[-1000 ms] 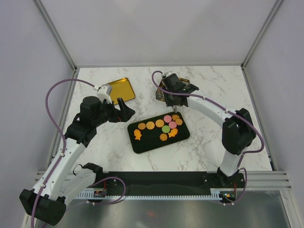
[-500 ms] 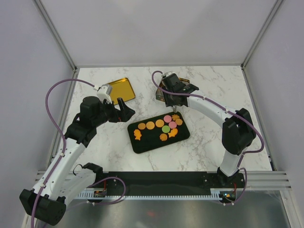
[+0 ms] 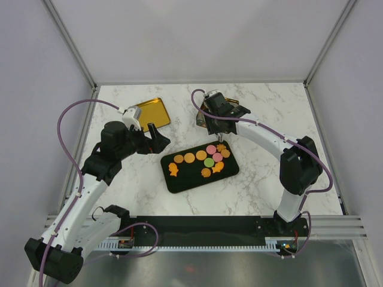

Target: Pack the cookies

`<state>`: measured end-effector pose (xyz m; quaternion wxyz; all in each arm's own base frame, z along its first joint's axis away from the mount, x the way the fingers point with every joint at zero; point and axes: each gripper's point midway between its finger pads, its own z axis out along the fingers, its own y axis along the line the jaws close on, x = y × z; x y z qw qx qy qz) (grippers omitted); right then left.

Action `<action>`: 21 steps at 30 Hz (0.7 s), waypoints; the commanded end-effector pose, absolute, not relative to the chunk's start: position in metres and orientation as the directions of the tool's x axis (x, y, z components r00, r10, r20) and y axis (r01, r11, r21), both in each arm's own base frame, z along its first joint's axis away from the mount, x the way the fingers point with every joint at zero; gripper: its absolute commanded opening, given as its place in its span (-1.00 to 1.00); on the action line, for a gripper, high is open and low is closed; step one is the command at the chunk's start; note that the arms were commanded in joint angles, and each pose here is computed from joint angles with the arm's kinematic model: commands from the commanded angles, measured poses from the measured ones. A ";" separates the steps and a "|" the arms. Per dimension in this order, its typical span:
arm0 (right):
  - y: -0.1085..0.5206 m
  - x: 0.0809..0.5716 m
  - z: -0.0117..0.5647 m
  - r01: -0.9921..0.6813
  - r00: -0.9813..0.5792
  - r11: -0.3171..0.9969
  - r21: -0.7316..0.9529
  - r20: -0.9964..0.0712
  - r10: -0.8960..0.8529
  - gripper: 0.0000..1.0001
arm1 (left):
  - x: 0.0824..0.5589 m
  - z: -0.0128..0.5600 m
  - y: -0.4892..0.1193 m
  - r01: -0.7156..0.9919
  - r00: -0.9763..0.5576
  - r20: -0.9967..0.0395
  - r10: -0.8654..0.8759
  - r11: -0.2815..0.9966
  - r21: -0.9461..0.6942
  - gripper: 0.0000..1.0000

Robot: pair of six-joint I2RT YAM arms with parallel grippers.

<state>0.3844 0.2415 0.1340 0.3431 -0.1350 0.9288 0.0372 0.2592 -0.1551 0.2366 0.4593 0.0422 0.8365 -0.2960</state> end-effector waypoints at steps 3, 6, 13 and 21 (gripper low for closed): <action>0.245 0.390 0.162 -0.278 -0.689 0.961 0.010 -0.699 -0.192 0.03 | 0.264 0.255 -0.156 0.372 -0.529 -0.825 -0.199 0.819 -0.436 0.97; 0.241 0.389 0.176 -0.270 -0.672 0.963 0.010 -0.718 -0.180 0.03 | 0.264 0.255 -0.156 0.373 -0.529 -0.825 -0.199 0.819 -0.436 0.97; 0.228 0.372 0.221 -0.277 -0.634 0.960 0.036 -0.758 -0.155 0.00 | 0.264 0.254 -0.157 0.375 -0.531 -0.824 -0.197 0.817 -0.438 0.97; 0.236 0.297 0.202 -0.418 -0.681 0.902 0.107 -0.694 -0.233 -0.04 | 0.263 0.256 -0.157 0.377 -0.529 -0.825 -0.200 0.816 -0.439 0.97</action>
